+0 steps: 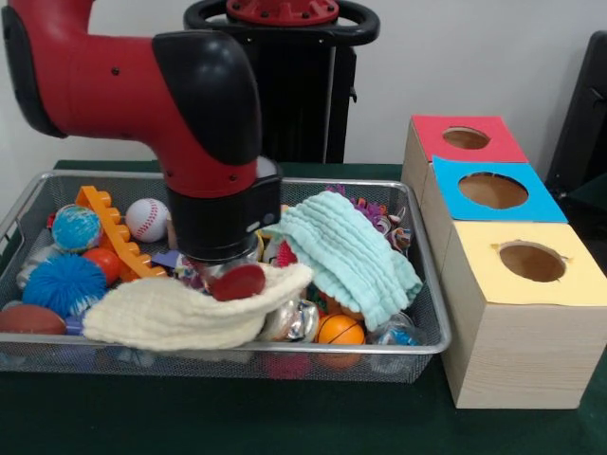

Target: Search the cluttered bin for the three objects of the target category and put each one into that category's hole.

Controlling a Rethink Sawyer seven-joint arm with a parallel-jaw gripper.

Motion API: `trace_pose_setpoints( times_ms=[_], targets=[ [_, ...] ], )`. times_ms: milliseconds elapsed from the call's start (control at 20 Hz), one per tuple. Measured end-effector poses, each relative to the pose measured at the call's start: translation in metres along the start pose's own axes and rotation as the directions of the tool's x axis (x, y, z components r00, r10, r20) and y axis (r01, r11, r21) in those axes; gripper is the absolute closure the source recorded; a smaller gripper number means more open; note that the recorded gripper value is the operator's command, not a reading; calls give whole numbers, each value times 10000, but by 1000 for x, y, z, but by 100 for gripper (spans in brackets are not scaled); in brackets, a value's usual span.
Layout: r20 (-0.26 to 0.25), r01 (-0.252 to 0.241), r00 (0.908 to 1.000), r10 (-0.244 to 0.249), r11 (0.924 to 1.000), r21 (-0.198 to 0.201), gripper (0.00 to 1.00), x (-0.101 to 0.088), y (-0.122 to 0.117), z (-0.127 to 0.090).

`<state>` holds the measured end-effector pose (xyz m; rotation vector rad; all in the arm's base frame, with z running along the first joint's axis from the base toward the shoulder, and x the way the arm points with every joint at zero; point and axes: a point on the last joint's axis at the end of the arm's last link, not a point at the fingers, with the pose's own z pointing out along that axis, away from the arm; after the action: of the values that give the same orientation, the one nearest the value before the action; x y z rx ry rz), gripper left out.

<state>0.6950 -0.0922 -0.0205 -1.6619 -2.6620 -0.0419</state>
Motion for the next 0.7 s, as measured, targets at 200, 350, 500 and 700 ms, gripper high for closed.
trace_pose_setpoints(
  times_ms=[200,350,500,700],
  targets=[
    [-68,-458,9989,459,9989,63,0,17,12,-3],
    [-50,-728,9973,729,9973,61,0,20,13,-3],
    [-8,-879,9961,879,9961,-104,0,20,10,-2],
    [116,-958,9953,963,9946,-406,0,22,6,-1]
  ],
)
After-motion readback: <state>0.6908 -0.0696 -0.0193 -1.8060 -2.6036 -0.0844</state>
